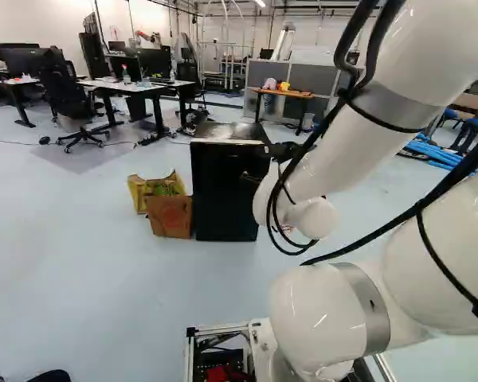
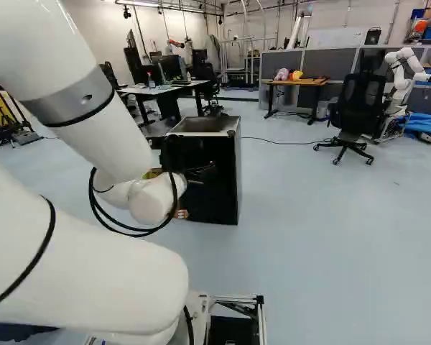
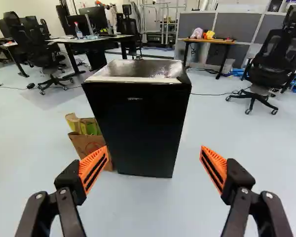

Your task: Grab a drink from the fridge

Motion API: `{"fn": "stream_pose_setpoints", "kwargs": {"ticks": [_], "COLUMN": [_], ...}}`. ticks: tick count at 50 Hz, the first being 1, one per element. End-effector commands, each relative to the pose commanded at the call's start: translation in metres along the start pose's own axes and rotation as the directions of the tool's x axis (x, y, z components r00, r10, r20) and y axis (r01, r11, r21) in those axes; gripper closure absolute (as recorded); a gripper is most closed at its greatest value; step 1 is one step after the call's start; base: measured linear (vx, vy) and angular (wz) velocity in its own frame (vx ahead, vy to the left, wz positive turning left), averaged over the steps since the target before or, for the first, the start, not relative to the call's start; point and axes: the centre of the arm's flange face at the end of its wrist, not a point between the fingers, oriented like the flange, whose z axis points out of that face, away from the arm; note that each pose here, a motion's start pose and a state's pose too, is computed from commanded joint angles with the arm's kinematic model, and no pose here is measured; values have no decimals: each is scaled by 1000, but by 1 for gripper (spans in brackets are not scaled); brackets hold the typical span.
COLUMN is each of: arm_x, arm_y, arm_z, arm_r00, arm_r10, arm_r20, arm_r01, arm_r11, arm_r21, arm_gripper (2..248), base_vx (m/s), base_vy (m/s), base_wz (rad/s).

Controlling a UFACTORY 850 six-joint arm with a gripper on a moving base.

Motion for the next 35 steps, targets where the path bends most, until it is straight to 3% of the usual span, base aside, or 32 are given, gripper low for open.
{"fn": "stream_pose_setpoints", "kwargs": {"ticks": [35], "arm_x": [0], "arm_y": [0], "arm_z": [0], "arm_r00": [1000], "arm_r10": [0], "arm_r20": [0], "arm_r01": [0], "arm_r11": [1000], "arm_r21": [0], "arm_gripper": [3], "base_vx": [33], "base_vy": [66], "base_wz": [-8]}}
